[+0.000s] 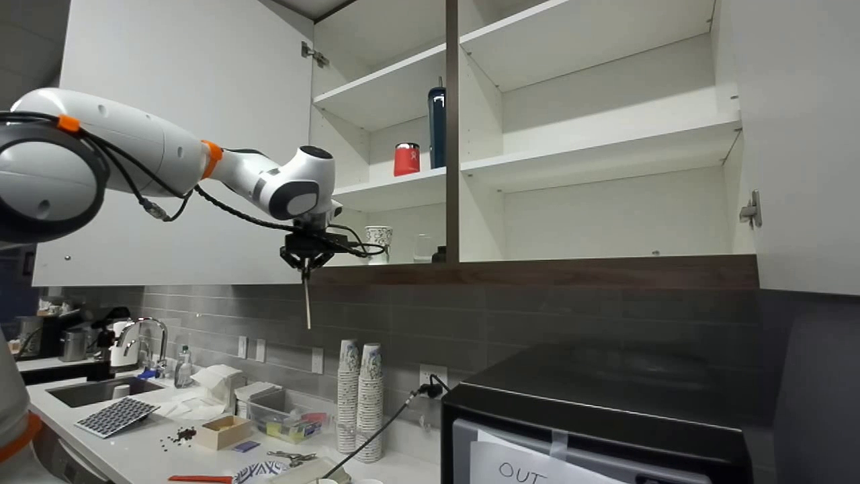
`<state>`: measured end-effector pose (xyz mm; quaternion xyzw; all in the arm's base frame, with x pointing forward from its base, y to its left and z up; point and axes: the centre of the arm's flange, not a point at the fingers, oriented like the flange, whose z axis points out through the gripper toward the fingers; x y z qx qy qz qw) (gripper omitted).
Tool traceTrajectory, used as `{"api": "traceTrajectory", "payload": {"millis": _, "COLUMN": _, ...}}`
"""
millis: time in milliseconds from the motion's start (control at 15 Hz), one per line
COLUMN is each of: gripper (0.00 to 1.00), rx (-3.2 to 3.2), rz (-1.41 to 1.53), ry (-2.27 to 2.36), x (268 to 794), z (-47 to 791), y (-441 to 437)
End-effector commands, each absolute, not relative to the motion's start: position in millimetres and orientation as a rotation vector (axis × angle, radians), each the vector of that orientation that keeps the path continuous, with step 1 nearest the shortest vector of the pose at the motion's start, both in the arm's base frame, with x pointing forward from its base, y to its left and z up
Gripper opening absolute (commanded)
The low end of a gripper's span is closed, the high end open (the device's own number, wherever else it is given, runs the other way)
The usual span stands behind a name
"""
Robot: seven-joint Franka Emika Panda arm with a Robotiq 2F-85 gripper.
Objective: Put the stick in the cup on the counter
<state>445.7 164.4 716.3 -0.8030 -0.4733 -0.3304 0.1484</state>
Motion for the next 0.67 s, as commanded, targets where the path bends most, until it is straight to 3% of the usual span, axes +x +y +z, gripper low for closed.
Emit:
{"api": "traceTrajectory", "payload": {"millis": 0, "gripper": 0.02, "rx": -2.309, "rz": -0.950, "ry": -1.361, "x": 446, "z": 716, "y": 164}}
{"api": "traceTrajectory", "payload": {"millis": 600, "gripper": 0.02, "rx": -2.144, "rz": -0.787, "ry": -1.393, "x": 516, "z": 596, "y": 146}}
